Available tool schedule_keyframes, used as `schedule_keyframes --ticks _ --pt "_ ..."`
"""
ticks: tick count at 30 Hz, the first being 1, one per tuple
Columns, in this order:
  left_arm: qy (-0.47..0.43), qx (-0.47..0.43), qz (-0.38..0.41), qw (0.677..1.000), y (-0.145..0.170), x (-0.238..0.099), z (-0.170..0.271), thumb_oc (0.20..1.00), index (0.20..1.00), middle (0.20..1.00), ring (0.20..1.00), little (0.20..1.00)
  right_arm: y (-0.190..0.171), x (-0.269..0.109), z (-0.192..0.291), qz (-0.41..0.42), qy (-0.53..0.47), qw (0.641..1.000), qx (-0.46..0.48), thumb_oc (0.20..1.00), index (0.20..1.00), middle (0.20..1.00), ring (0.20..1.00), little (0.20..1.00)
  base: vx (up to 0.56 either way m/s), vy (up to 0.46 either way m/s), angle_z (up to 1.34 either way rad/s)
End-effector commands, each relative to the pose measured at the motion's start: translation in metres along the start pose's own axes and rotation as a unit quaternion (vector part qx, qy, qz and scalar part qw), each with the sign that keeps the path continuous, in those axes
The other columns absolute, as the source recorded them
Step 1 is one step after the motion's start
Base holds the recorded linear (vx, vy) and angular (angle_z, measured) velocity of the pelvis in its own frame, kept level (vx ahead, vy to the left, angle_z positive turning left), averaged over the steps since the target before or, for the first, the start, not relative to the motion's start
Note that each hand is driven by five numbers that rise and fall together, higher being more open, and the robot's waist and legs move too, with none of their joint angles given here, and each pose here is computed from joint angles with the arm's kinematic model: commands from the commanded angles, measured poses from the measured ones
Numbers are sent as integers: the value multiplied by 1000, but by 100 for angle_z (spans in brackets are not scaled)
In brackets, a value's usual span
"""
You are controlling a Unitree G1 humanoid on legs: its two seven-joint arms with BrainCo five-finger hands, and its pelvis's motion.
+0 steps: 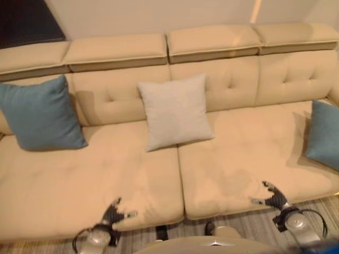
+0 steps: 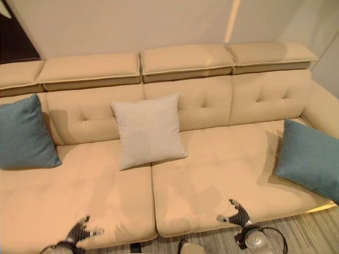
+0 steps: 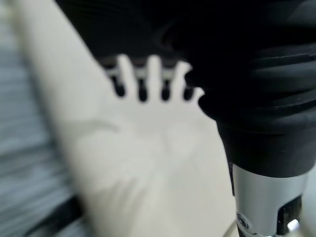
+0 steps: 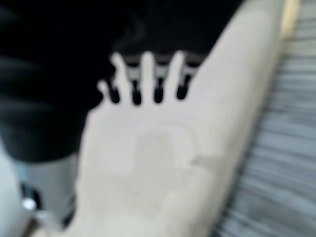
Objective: Pick up all the scattered cushions and arrange them neatly on the sofa.
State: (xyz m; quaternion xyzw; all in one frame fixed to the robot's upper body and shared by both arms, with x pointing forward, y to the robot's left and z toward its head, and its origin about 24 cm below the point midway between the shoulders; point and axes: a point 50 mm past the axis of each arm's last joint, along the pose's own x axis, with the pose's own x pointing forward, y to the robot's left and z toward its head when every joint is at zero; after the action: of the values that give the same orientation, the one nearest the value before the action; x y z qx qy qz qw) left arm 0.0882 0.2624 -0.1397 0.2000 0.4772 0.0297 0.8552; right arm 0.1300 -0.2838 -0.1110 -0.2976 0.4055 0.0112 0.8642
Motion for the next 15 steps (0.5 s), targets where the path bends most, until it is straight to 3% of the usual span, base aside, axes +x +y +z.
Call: schedule_keyframes --ticks 1,9,15 --pt "-17 40 19 999 16 7 15 1000 1000 1000 1000 1000 7 4 3 0 6 1000 -3 1000 1000 1000 1000 1000 -68 -34 1" --pt "14 16 -3 1000 -7 7 6 1000 1000 1000 1000 1000 19 0 -28 26 94 995 -27 1000 1000 1000 1000 1000 -98 13 -6" --pt "-13 4 -2 1000 -9 14 27 1000 1000 1000 1000 1000 11 8 -21 13 109 994 -26 1000 1000 1000 1000 1000 -153 179 -102"
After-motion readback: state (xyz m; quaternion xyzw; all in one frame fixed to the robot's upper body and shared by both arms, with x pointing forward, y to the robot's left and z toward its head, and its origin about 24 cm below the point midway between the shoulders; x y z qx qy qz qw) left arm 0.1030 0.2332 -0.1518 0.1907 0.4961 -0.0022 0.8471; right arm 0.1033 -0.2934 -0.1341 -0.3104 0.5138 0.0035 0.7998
